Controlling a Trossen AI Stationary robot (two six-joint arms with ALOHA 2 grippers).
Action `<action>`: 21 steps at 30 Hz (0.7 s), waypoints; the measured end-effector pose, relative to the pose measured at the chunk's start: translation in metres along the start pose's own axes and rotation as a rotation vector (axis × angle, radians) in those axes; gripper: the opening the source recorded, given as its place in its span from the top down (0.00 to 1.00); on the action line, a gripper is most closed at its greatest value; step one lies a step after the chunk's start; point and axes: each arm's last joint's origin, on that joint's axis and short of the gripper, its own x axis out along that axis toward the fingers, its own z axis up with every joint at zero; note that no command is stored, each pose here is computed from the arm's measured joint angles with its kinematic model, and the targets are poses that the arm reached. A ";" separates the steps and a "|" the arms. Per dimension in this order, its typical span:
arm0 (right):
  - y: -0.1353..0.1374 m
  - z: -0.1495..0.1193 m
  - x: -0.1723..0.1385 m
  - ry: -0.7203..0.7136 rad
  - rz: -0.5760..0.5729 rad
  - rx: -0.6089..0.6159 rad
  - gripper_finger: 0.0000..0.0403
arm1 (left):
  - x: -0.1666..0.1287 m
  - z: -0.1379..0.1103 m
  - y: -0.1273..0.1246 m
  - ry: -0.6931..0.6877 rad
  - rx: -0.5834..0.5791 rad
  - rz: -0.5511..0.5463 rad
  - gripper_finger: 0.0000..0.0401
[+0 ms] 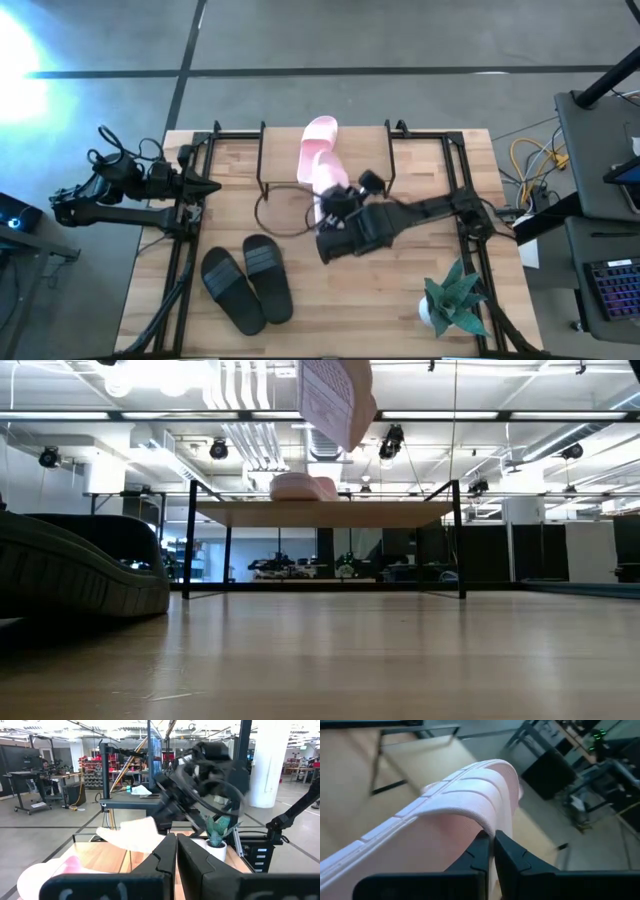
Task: Pick and place slides into the shelf
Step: Put the pink slide on the shelf
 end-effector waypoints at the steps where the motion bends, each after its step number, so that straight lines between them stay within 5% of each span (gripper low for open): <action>1: -0.005 0.003 0.006 0.006 -0.015 0.000 0.97 | 0.000 0.000 0.000 0.000 0.000 0.000 1.00; 13: -0.062 0.025 0.092 0.171 -0.170 -0.075 0.97 | 0.000 0.000 0.000 0.000 0.000 0.000 1.00; 21: -0.086 0.025 0.136 0.330 -0.132 -0.250 0.97 | 0.000 0.000 0.000 0.000 0.000 0.000 1.00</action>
